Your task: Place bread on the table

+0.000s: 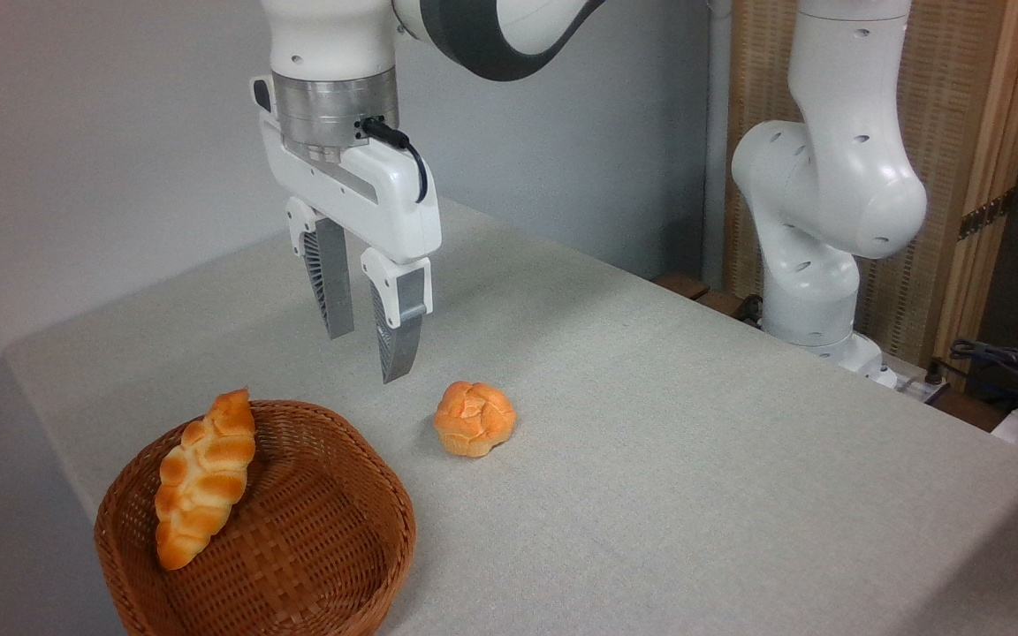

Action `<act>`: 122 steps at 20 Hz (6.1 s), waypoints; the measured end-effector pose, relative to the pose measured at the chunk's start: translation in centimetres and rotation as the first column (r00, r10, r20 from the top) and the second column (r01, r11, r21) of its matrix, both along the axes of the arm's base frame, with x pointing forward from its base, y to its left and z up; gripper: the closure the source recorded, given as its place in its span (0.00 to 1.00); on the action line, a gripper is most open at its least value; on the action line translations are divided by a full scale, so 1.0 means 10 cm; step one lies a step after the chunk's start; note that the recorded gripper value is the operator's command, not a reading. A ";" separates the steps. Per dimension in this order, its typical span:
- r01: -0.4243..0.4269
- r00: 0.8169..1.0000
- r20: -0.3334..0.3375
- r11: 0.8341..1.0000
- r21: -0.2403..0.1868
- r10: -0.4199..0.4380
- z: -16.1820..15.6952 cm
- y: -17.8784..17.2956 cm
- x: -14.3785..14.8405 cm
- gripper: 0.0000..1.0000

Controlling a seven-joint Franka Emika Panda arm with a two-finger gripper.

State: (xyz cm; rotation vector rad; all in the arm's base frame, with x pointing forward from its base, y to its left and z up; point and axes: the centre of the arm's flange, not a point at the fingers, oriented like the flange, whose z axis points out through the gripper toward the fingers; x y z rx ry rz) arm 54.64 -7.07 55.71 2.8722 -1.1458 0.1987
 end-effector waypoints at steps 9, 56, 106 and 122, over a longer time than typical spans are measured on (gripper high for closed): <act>0.005 1.000 -0.015 1.000 0.002 -0.005 -0.02 -0.02 -0.02 0.00; -0.324 0.922 0.111 0.897 -0.302 0.371 -1.17 -0.72 0.93 0.00; -0.121 0.987 -0.121 0.987 -0.102 0.109 -0.34 -0.60 0.13 0.53; 0.072 0.945 -0.313 0.994 -0.083 -0.095 -0.48 -0.59 -0.29 0.00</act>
